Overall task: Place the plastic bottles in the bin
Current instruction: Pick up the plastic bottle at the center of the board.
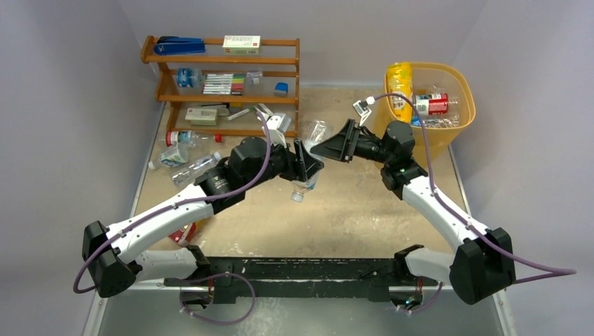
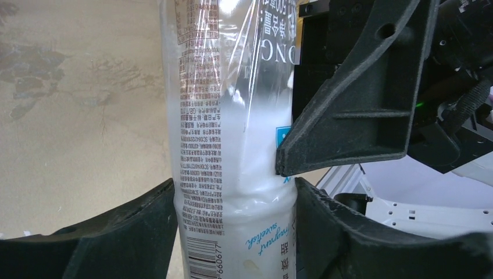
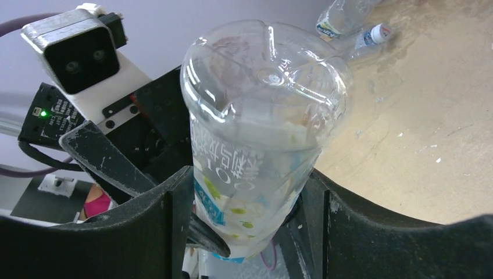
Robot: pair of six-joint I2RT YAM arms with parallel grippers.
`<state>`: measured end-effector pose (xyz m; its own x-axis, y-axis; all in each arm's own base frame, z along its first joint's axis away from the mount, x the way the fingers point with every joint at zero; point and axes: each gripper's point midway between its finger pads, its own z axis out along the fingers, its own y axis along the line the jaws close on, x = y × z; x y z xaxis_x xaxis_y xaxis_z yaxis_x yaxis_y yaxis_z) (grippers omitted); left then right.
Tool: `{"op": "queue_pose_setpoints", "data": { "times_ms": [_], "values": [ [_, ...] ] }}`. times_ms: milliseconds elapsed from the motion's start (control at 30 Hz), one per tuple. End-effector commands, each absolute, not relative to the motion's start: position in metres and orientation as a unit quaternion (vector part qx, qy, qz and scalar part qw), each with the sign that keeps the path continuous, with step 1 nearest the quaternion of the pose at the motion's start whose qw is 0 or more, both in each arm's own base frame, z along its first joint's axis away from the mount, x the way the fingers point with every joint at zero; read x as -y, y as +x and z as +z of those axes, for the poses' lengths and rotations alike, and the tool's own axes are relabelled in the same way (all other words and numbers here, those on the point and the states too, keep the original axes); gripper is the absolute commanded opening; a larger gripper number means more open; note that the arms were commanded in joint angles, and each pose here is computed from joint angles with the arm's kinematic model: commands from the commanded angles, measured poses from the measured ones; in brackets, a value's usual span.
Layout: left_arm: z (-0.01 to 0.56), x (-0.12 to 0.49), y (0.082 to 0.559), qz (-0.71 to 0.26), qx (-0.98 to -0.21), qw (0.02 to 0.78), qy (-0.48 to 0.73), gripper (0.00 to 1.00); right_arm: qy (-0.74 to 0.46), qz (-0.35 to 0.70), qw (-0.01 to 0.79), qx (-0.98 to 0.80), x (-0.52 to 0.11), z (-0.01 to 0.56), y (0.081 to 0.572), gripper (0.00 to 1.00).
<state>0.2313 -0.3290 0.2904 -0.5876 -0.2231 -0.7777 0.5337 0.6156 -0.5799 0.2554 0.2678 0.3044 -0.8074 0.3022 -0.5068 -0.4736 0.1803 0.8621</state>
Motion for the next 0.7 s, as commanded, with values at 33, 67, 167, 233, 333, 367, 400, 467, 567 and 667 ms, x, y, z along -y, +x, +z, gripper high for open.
{"op": "queue_pose_setpoints", "data": {
  "times_ms": [33, 67, 167, 233, 333, 367, 400, 467, 567, 667],
  "values": [
    [0.302, 0.322, 0.233, -0.417, -0.775, 0.464, 0.099, 0.73, -0.110, 0.637, 0.374, -0.665, -0.265, 0.363, 0.254, 0.54],
    [0.304, 0.319, 0.234, -0.411, -0.776, 0.468, 0.097, 0.75, -0.108, 0.628, 0.379, -0.671, -0.263, 0.362, 0.257, 0.54],
    [0.312, 0.309, 0.233, -0.399, -0.777, 0.478, 0.092, 0.77, -0.106, 0.606, 0.411, -0.673, -0.250, 0.379, 0.266, 0.53],
    [0.321, 0.302, 0.232, -0.395, -0.775, 0.486, 0.088, 0.79, -0.095, 0.585, 0.426, -0.684, -0.235, 0.383, 0.276, 0.52],
    [0.338, 0.291, 0.228, -0.396, -0.766, 0.500, 0.081, 0.80, -0.082, 0.552, 0.455, -0.694, -0.208, 0.391, 0.290, 0.51],
    [0.344, 0.287, 0.227, -0.397, -0.763, 0.505, 0.079, 0.80, -0.078, 0.540, 0.464, -0.698, -0.198, 0.394, 0.294, 0.51],
    [0.349, 0.284, 0.226, -0.397, -0.760, 0.508, 0.076, 0.80, -0.074, 0.529, 0.473, -0.700, -0.189, 0.397, 0.298, 0.51],
    [0.354, 0.278, 0.224, -0.394, -0.758, 0.515, 0.071, 0.81, -0.063, 0.503, 0.496, -0.705, -0.167, 0.405, 0.305, 0.51],
    [0.357, 0.271, 0.223, -0.389, -0.757, 0.520, 0.067, 0.81, -0.042, 0.459, 0.531, -0.711, -0.132, 0.419, 0.317, 0.51],
    [0.355, 0.269, 0.223, -0.385, -0.760, 0.521, 0.063, 0.82, -0.026, 0.419, 0.563, -0.712, -0.103, 0.435, 0.325, 0.51]
  ]
}}
